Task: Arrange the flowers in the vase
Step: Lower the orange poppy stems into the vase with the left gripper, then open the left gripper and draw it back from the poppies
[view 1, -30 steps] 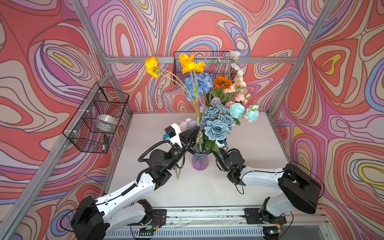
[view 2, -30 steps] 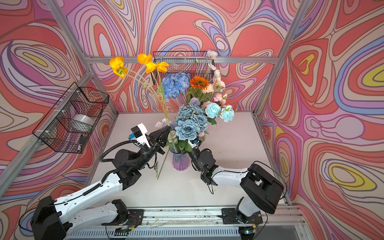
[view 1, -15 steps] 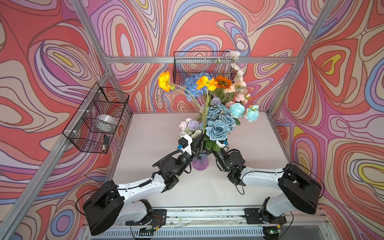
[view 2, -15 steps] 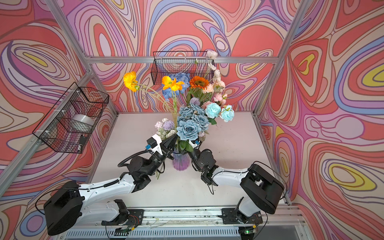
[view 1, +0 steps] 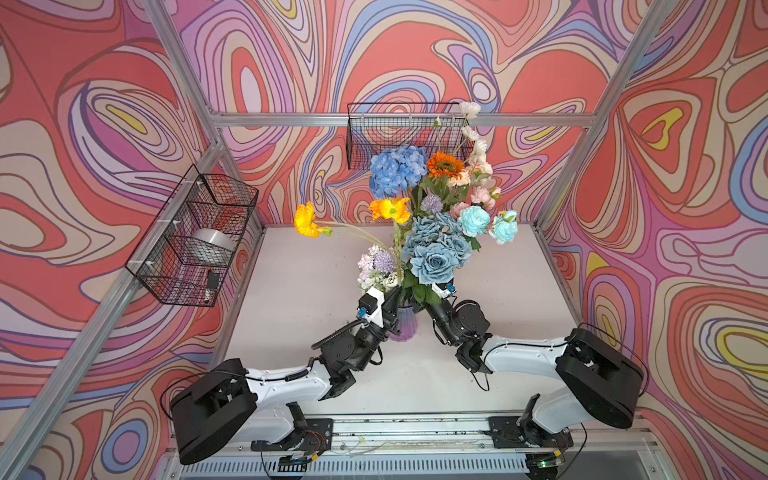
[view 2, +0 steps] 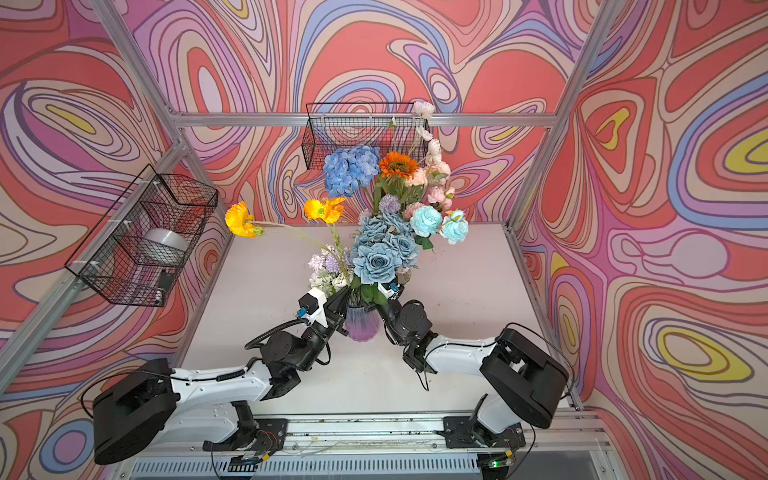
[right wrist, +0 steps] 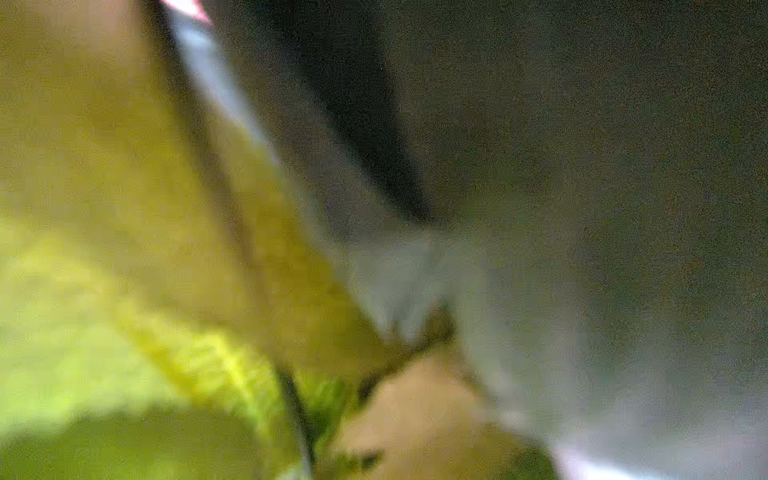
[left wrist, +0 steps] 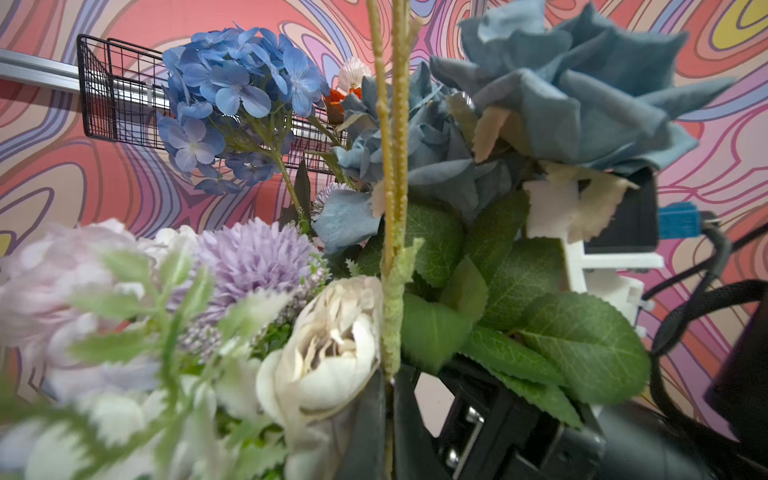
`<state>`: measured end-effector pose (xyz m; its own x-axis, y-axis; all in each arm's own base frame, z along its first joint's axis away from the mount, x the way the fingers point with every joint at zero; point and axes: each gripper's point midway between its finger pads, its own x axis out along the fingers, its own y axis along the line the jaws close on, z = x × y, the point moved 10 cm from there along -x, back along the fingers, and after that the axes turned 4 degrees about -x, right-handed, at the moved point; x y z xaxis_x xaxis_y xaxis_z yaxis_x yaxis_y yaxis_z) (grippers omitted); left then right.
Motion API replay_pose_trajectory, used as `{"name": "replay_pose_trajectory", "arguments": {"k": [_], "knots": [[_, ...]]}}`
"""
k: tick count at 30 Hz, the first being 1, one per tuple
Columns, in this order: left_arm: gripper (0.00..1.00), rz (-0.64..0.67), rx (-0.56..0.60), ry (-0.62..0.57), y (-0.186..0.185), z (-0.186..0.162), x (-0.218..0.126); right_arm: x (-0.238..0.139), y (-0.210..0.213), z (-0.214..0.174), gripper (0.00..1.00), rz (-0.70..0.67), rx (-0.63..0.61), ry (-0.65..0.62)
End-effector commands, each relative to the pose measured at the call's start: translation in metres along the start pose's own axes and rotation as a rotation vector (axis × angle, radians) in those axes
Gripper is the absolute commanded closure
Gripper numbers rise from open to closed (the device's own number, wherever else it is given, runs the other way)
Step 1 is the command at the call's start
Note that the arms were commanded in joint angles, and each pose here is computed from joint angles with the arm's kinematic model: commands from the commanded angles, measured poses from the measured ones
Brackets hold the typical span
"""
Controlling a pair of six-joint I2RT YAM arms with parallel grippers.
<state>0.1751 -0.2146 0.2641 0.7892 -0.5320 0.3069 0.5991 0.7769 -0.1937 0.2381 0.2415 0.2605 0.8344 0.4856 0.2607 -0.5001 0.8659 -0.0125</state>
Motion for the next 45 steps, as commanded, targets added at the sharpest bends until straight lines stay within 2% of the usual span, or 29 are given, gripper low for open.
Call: {"name": "replay_pose_trajectory", "arguments": {"k": [1, 3, 5, 7, 10, 13, 21, 26, 31, 35, 40, 45], "knots": [[0.97, 0.010, 0.021, 0.140, 0.001, -0.015, -0.004, -0.004, -0.002, 0.008, 0.45, -0.005, 0.016, -0.020], [0.85, -0.023, 0.024, 0.195, -0.003, -0.012, -0.002, -0.006, -0.001, 0.006, 0.45, 0.004, 0.021, -0.012], [0.64, -0.040, 0.014, 0.240, -0.005, -0.008, -0.002, -0.008, -0.001, 0.003, 0.45, 0.009, 0.026, -0.006], [0.49, -0.033, -0.010, 0.268, -0.004, -0.004, -0.005, -0.009, -0.002, 0.000, 0.46, 0.009, 0.029, 0.002], [0.38, -0.029, -0.032, 0.304, -0.004, 0.008, -0.009, -0.011, -0.002, -0.005, 0.46, 0.014, 0.027, 0.015], [0.35, -0.019, -0.037, 0.294, -0.006, 0.031, -0.006, -0.014, -0.001, -0.008, 0.47, 0.031, 0.024, 0.013], [0.34, -0.057, -0.045, 0.236, -0.017, 0.074, 0.009, -0.011, 0.002, -0.011, 0.47, 0.041, 0.010, 0.017], [0.33, -0.017, -0.009, 0.165, -0.020, 0.097, 0.025, -0.011, 0.003, -0.011, 0.47, 0.048, 0.006, 0.017], [0.45, -0.038, -0.004, 0.083, -0.018, 0.118, 0.039, -0.011, 0.004, -0.012, 0.47, 0.051, 0.004, 0.017], [0.53, -0.006, -0.029, 0.089, -0.007, 0.124, 0.052, -0.012, 0.004, -0.010, 0.48, 0.052, 0.003, 0.009], [0.53, -0.035, -0.057, 0.112, -0.002, 0.122, 0.062, -0.012, 0.003, -0.011, 0.48, 0.051, -0.003, 0.004], [0.60, -0.093, -0.077, 0.120, -0.006, 0.123, 0.068, -0.012, 0.004, -0.012, 0.49, 0.054, -0.005, 0.000]]}}
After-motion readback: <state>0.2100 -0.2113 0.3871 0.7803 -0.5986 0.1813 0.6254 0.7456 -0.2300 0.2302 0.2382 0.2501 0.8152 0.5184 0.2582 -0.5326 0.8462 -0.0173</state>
